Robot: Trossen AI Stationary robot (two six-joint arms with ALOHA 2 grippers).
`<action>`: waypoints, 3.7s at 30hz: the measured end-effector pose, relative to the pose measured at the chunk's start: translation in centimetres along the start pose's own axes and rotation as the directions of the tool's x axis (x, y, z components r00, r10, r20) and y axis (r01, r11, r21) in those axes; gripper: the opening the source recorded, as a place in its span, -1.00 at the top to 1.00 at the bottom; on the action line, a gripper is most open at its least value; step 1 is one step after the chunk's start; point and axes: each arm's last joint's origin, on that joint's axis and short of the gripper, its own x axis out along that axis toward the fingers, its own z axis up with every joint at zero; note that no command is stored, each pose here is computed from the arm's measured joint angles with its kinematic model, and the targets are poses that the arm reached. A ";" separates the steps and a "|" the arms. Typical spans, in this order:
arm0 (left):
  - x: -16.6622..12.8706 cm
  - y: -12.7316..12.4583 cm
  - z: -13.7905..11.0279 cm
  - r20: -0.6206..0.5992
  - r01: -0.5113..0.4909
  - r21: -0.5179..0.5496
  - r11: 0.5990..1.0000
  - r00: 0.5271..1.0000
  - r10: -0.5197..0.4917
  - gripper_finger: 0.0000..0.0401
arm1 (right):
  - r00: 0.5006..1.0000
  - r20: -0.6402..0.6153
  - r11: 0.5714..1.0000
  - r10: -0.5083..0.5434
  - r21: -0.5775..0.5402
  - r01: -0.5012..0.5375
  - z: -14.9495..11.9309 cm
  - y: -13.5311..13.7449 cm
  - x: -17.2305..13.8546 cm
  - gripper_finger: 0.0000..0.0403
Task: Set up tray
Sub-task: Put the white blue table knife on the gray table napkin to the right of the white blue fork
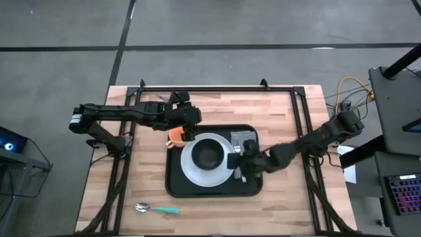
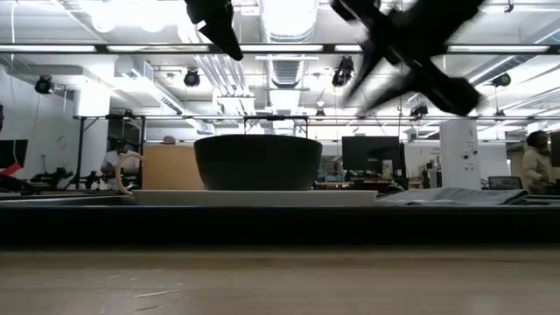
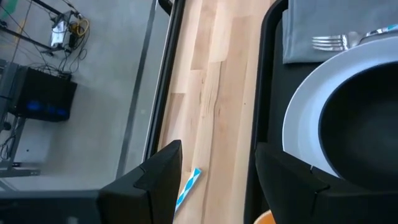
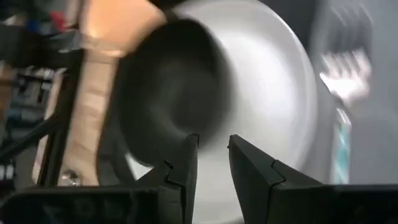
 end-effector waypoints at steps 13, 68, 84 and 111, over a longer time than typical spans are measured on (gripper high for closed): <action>-3.4 2.0 -1.9 0.010 -0.009 -0.151 0.989 1.000 0.011 0.08 | 0.995 -0.045 0.882 0.093 -0.460 -0.104 12.8 7.2 0.2 0.61; -5.2 2.5 -7.4 0.035 0.021 -0.366 0.930 0.999 -0.009 0.08 | 0.987 -0.159 0.673 0.011 -0.729 -0.125 26.7 7.3 26.5 0.29; -4.9 2.4 -7.5 0.036 0.043 -0.314 0.948 0.999 -0.033 0.08 | 0.981 -0.193 0.655 -0.002 -0.742 -0.145 26.8 9.9 22.3 0.29; 11.2 11.1 -16.1 -0.403 0.082 0.093 0.992 0.914 -0.038 0.08 | 0.986 -0.136 0.575 0.100 -0.801 -0.169 17.6 16.8 -13.2 0.45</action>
